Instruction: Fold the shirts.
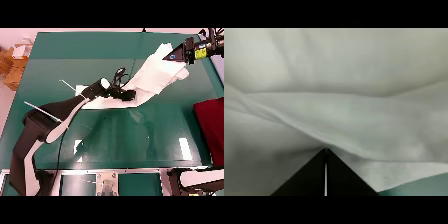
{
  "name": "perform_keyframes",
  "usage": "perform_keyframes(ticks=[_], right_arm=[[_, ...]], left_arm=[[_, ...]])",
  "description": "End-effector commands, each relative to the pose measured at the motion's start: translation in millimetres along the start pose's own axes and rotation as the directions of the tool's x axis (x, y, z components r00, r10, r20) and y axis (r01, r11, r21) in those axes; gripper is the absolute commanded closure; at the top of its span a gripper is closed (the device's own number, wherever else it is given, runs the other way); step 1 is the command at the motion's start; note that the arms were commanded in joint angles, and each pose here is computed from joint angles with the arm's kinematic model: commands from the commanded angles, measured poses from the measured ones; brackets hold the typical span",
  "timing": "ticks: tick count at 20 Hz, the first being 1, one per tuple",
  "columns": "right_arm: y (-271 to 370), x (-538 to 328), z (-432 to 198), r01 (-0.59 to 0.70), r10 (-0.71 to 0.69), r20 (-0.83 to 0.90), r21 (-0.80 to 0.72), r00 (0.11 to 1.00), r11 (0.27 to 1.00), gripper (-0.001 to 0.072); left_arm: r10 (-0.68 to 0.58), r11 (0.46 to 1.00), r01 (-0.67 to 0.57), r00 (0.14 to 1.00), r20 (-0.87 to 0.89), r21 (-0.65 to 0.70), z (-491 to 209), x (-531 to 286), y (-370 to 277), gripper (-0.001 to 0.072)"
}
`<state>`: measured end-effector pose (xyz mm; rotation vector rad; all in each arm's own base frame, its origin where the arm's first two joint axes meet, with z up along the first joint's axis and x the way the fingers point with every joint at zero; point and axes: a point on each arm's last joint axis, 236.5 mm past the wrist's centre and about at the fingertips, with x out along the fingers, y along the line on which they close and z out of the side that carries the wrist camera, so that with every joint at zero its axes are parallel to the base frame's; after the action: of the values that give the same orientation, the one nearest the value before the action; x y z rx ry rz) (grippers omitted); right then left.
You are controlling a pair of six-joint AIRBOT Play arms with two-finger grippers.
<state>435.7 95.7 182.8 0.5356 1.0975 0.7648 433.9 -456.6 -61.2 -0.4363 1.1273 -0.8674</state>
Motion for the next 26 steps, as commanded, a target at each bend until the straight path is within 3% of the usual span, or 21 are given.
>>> perform_keyframes(ticks=[1,4,7,11,16,18,19,20,23,26], right_arm=[[1,2,-2,0.016,-0.016,-0.011,0.021,1.0,1.0,0.0695],[12,10,-1,-0.005,0.006,-0.012,0.023,1.0,1.0,0.0696],[38,39,2,-0.028,0.029,-0.018,0.007,0.999,1.0,0.0696],[88,120,3,-0.076,0.076,-0.001,-0.028,0.997,0.997,0.0695],[131,297,-31,-0.098,0.1,0.071,-0.033,0.992,0.995,0.0686],[146,373,-43,-0.095,0.098,0.196,-0.027,0.976,0.995,0.0602],[148,399,-51,-0.077,0.084,0.255,-0.037,0.963,0.996,0.0453],[151,419,-70,-0.067,0.078,0.24,-0.055,0.968,0.996,0.0192],[139,410,-97,-0.022,0.036,0.072,-0.185,0.997,0.983,0.0172],[103,330,-45,0.035,-0.024,0.06,-0.184,0.998,0.982,0.0172]], left_arm=[[-0.031,0.998,0.037,0.993,-0.115,0.055,3,-33,5,0.0685],[0.061,0.974,0.0,0.962,-0.266,0.225,21,-125,45,0.0684],[0.299,0.928,-0.193,0.896,-0.328,0.319,30,-235,119,0.0684],[0.46,0.885,-0.41,0.841,-0.285,0.218,28,-339,187,0.0684],[0.465,0.882,-0.466,0.832,-0.303,0.075,9,-403,230,0.0684],[0.469,0.878,-0.477,0.833,-0.293,0.05,7,-413,238,0.0684],[0.468,0.877,-0.478,0.833,-0.295,0.043,6,-416,240,0.0684],[0.461,0.881,-0.471,0.835,-0.301,0.043,4,-415,238,0.0684],[0.455,0.884,-0.465,0.834,-0.311,0.048,2,-416,237,0.0684],[0.452,0.886,-0.462,0.836,-0.312,0.047,2,-415,236,0.0684]])
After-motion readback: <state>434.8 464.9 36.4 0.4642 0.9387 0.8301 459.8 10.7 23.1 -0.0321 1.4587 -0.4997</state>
